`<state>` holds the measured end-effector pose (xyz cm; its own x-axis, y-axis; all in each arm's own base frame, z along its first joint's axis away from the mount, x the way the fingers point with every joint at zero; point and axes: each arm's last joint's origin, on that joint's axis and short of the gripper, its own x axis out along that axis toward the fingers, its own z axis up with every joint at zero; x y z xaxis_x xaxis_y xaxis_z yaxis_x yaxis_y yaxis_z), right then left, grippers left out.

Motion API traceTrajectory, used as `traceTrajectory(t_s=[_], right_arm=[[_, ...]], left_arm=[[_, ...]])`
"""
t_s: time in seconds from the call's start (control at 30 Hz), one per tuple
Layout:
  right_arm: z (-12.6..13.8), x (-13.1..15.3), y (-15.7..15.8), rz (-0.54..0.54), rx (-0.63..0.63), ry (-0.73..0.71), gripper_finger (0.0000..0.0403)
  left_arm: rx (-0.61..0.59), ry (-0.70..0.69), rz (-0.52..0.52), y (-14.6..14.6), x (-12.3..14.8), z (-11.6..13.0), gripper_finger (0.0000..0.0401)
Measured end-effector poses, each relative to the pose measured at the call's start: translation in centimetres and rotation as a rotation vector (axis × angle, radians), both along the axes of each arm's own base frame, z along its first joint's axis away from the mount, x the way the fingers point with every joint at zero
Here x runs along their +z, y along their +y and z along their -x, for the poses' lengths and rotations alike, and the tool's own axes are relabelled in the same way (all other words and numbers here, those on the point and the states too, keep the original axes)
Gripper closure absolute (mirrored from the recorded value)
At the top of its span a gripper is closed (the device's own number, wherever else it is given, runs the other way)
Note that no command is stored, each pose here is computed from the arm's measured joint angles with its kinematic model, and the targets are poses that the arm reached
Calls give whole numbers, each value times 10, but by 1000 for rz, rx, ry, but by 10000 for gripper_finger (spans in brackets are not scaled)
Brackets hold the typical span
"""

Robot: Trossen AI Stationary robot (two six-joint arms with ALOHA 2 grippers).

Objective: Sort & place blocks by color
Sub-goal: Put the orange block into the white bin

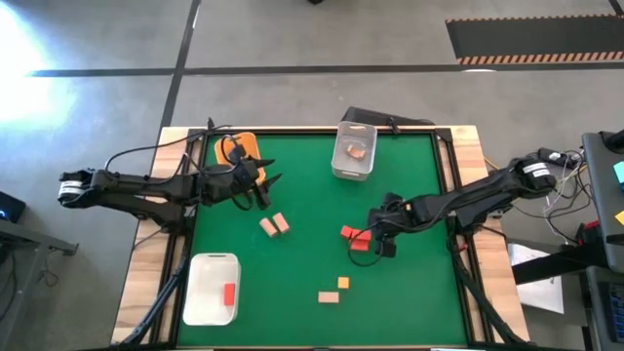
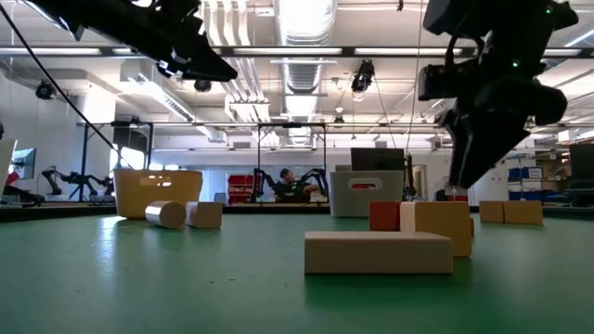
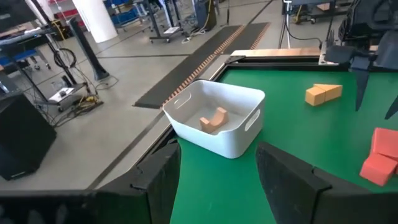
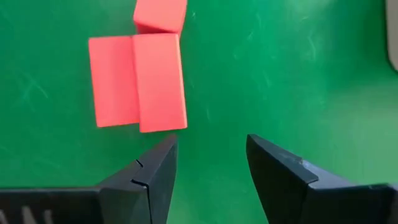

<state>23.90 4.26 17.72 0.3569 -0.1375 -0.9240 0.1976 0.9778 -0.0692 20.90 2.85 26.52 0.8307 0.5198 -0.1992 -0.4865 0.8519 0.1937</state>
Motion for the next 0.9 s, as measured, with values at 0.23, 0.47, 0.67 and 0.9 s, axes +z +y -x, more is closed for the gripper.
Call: traceTrajectory(t_s=[0.23,0.47,0.67,0.9], right_arm=[[-9,-11,2,-7,14,1,220],[-17,-12,5,-52,41,-54,220],[-24,-22,6,-60,26,-57,220],[-27,-43,7,-42,18,27,221]], left_arm=[[0,-7,-1,0,0,0,209],[0,-19,0,0,0,0,209],[0,-35,0,0,1,-1,209],[0,-43,1,0,1,-1,209]])
